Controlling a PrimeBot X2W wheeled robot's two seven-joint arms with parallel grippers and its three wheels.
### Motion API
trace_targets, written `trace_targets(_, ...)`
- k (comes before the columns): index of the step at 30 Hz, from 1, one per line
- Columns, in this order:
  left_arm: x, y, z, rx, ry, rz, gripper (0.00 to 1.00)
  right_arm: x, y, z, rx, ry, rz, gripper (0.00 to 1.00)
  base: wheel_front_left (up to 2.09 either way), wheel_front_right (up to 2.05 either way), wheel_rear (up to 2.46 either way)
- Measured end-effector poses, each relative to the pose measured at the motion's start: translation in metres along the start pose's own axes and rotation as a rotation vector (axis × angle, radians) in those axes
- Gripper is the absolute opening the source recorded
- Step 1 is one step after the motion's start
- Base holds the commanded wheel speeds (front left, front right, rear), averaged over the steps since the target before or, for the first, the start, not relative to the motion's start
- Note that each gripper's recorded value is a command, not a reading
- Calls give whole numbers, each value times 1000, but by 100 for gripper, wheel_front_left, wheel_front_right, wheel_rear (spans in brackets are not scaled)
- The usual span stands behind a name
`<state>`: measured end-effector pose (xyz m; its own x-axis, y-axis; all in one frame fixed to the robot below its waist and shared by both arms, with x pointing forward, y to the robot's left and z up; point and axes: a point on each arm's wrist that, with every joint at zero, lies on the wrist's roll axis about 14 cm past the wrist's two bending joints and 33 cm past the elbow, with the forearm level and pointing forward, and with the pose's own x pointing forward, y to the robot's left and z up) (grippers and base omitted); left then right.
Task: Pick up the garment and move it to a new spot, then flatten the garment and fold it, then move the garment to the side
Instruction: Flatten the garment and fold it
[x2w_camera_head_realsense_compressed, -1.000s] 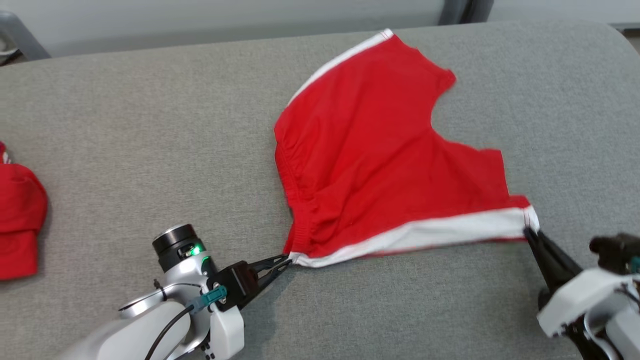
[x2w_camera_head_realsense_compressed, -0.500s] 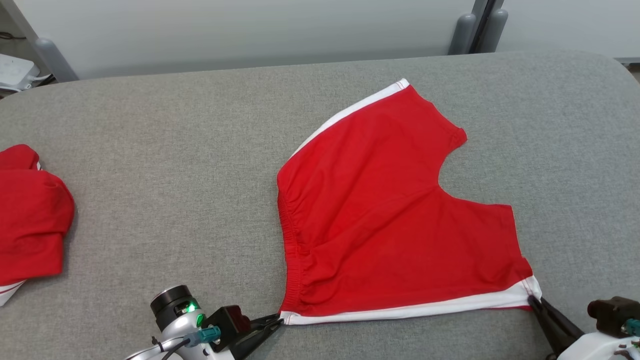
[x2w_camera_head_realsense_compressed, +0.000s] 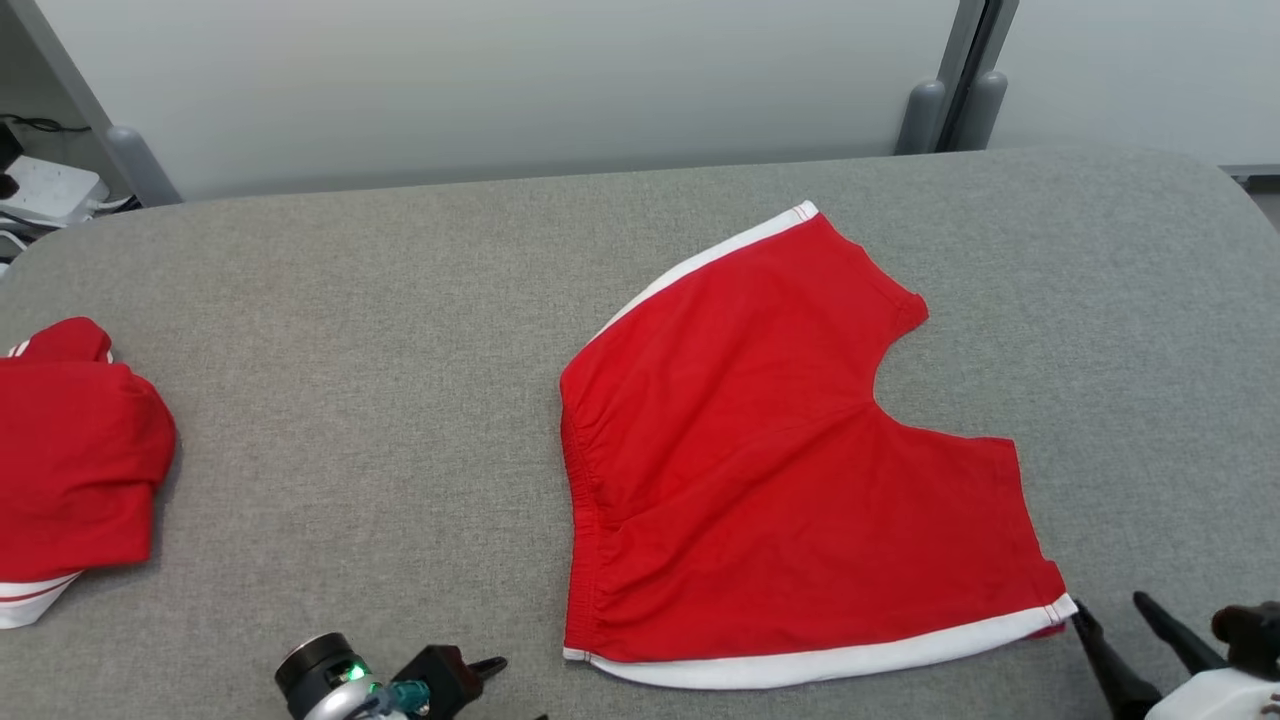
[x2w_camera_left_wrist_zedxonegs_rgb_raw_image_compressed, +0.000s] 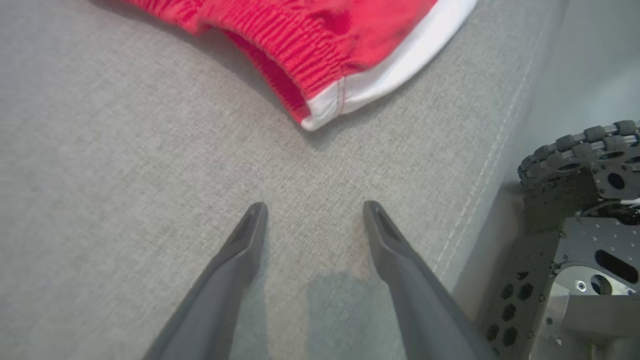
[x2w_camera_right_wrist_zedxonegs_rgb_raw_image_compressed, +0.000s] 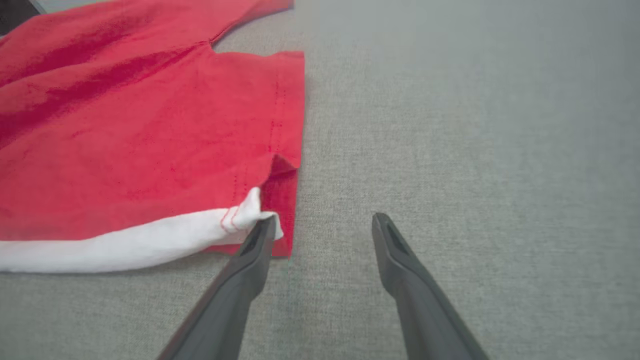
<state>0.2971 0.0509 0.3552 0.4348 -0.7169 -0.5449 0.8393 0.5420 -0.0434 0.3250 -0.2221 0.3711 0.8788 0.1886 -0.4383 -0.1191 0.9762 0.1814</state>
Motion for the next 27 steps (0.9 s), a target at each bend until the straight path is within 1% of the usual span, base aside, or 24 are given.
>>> trace_targets(1, -2, 3, -1, -7, 5, 12, 100, -1, -4, 6, 1, -19, -13, 100, 0, 0, 0)
trace_targets(3, -8, 15, -1, -58, -6, 67, 100, -1, -10, 22, -3, -73, -29, 100, 0, 0, 0)
trace_targets(7, -26, 49, 9, -169, -93, 255, 100, -3, -9, 53, -14, -182, -39, 100, 0, 0, 0)
trace_targets(9, -34, 59, 25, -248, -177, 329, 100, -3, 0, 64, -14, -229, -24, 100, 0, 0, 0)
trace_targets(11, -44, 69, 46, -304, -278, 400, 100, -4, 11, 73, -12, -268, -7, 100, 0, 0, 0)
trace_targets(12, -59, 78, 62, -355, -371, 472, 100, -6, 18, 82, -20, -308, 5, 100, 0, 0, 0)
trace_targets(15, -85, 92, 74, -411, -471, 599, 100, -10, 28, 97, -29, -366, 19, 100, 0, 0, 0)
trace_targets(18, -117, 112, 83, -441, -567, 780, 100, -13, 42, 110, -58, -420, 43, 100, 0, 0, 0)
trace_targets(19, -117, 112, 83, -441, -567, 780, 100, -13, 42, 110, -58, -420, 43, 100, 0, 0, 0)
trace_targets(20, -127, 117, 89, -452, -607, 829, 100, -15, 48, 113, -62, -436, 51, 100, 0, 0, 0)
trace_targets(23, -148, 121, 102, -459, -698, 915, 100, -20, 62, 116, -53, -469, 65, 100, 0, 0, 0)
trace_targets(27, -163, 114, 115, -433, -778, 965, 100, -32, 76, 126, -17, -537, 70, 100, 0, 0, 0)
